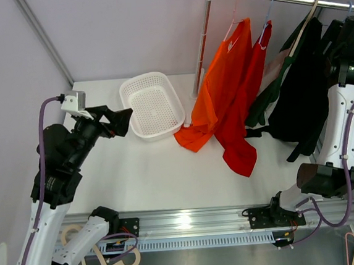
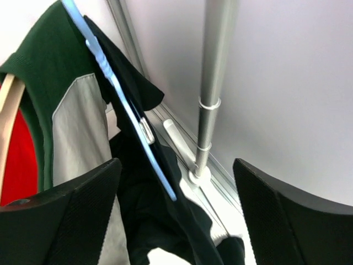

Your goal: Remove the t-shirt from the hanger

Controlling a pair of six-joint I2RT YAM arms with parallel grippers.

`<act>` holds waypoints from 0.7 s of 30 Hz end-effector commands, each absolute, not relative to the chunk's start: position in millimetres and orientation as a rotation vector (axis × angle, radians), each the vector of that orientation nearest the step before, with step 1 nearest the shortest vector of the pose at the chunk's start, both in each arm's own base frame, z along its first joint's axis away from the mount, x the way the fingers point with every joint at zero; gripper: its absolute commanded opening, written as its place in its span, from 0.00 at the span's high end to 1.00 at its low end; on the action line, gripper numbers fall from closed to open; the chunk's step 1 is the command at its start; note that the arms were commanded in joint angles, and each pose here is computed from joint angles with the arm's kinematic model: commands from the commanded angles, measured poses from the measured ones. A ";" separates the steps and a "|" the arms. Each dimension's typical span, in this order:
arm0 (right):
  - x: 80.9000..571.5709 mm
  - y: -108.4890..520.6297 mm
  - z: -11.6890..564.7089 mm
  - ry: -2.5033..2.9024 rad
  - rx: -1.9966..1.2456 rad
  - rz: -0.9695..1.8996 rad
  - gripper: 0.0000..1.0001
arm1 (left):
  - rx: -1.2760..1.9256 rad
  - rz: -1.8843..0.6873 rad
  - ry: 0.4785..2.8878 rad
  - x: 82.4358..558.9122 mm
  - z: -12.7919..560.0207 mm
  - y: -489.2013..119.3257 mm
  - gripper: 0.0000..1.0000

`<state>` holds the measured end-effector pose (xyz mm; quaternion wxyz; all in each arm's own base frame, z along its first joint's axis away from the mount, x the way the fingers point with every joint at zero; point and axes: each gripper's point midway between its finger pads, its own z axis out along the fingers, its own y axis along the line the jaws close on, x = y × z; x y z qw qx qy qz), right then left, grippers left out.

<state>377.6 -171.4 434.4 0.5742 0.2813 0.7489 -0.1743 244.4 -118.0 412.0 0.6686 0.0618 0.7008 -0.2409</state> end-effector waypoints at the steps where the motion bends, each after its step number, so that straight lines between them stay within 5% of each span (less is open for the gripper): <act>1: 395.3 -174.6 452.1 1.701 0.602 -0.375 0.15 | 0.184 -0.553 1.527 245.4 423.1 -123.6 0.00; 13: 421.5 -191.6 453.2 1.681 0.551 -0.387 0.20 | 0.193 -0.602 1.454 243.1 435.1 -129.6 0.00; 17: 424.5 -189.6 460.0 1.656 0.521 -0.362 0.34 | 0.254 -0.624 1.440 243.4 433.6 -139.2 0.00; 21: 427.8 -181.4 465.5 1.637 0.479 -0.319 0.35 | 0.270 -0.627 1.436 245.5 431.3 -141.8 0.01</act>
